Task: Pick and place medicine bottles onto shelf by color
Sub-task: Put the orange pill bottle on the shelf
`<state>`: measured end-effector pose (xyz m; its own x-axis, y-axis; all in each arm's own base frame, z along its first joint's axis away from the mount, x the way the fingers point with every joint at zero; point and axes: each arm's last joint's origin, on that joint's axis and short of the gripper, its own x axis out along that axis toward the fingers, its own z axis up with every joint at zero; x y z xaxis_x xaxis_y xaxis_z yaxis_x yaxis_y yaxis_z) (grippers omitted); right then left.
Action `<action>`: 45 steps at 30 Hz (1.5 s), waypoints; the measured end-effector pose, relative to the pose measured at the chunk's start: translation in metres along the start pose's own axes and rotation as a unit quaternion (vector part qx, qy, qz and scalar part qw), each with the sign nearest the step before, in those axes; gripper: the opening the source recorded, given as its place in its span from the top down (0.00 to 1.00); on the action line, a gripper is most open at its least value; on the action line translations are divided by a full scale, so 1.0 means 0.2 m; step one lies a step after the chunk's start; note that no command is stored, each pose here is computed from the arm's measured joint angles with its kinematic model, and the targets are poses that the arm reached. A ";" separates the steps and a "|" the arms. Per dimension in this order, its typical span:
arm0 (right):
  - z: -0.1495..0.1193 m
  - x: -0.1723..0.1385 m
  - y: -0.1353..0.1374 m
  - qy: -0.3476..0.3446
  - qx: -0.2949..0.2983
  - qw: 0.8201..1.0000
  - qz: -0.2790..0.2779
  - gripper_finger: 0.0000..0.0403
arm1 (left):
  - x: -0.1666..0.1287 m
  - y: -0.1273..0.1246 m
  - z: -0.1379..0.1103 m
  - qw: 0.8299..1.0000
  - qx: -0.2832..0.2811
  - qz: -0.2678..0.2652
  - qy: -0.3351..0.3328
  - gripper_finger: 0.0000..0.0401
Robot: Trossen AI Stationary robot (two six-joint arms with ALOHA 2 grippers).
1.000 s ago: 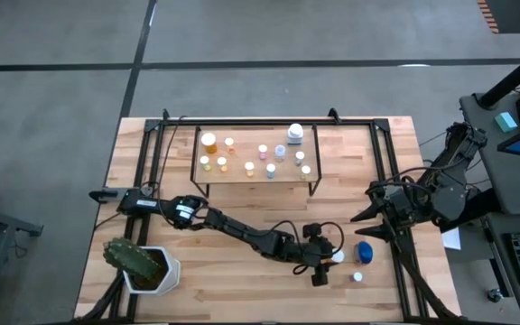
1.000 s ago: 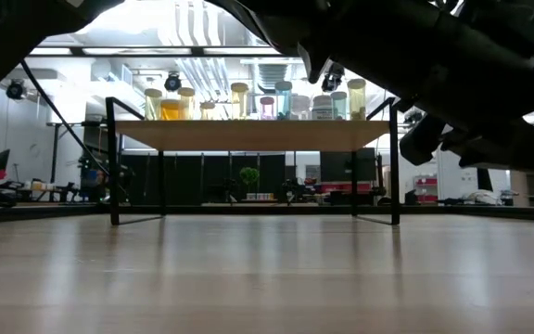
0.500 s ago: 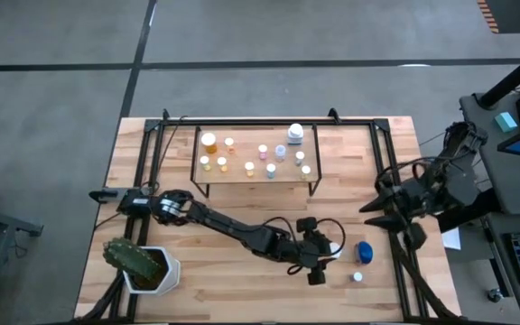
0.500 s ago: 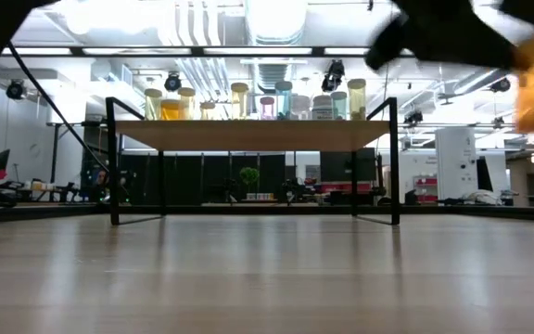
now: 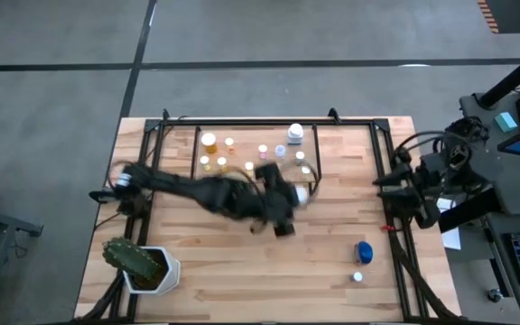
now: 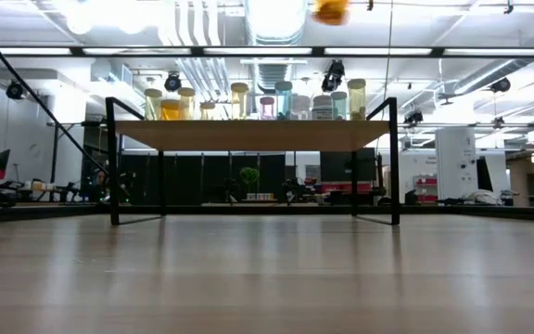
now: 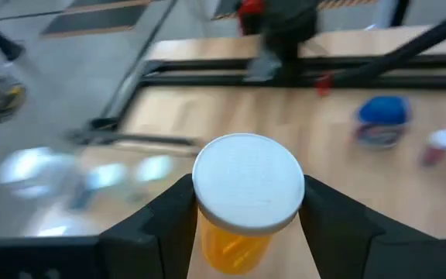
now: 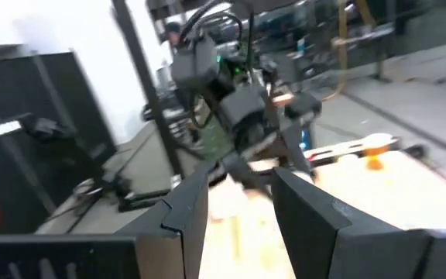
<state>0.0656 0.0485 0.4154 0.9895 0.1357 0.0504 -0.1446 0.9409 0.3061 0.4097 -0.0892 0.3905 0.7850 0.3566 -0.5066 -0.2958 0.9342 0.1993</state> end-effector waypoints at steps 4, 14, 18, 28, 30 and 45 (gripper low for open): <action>0.04 -0.01 -0.01 -0.012 -0.032 0.998 -0.046 0.67 | -0.12 0.29 0.08 0.999 0.037 0.016 -0.015 0.55; 0.17 -0.04 -0.03 -0.045 -0.077 0.990 -0.111 0.67 | -0.28 1.11 0.10 0.993 0.101 -0.009 -0.055 0.55; 0.23 -0.05 -0.04 -0.062 -0.100 0.983 -0.139 0.67 | -0.24 1.36 0.02 0.993 0.089 -0.044 -0.058 0.55; 0.33 -0.01 -0.02 -0.128 -0.141 0.964 -0.188 0.67 | -0.06 1.63 -0.24 0.992 0.070 -0.096 -0.029 0.55; 0.32 0.02 -0.01 -0.127 -0.151 0.960 -0.198 0.67 | -0.02 1.63 -0.30 0.993 0.063 -0.102 -0.011 0.55; 0.21 0.48 -0.01 -0.078 -0.223 0.948 -0.214 0.67 | 0.14 1.53 -0.46 0.986 0.002 -0.165 -0.001 0.55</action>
<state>0.1605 0.0458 0.4589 0.9390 -0.3029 0.1629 0.3212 0.9416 -0.1009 0.2909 0.2064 0.3607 0.8397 0.0334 -0.5420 -0.0220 0.9994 0.0275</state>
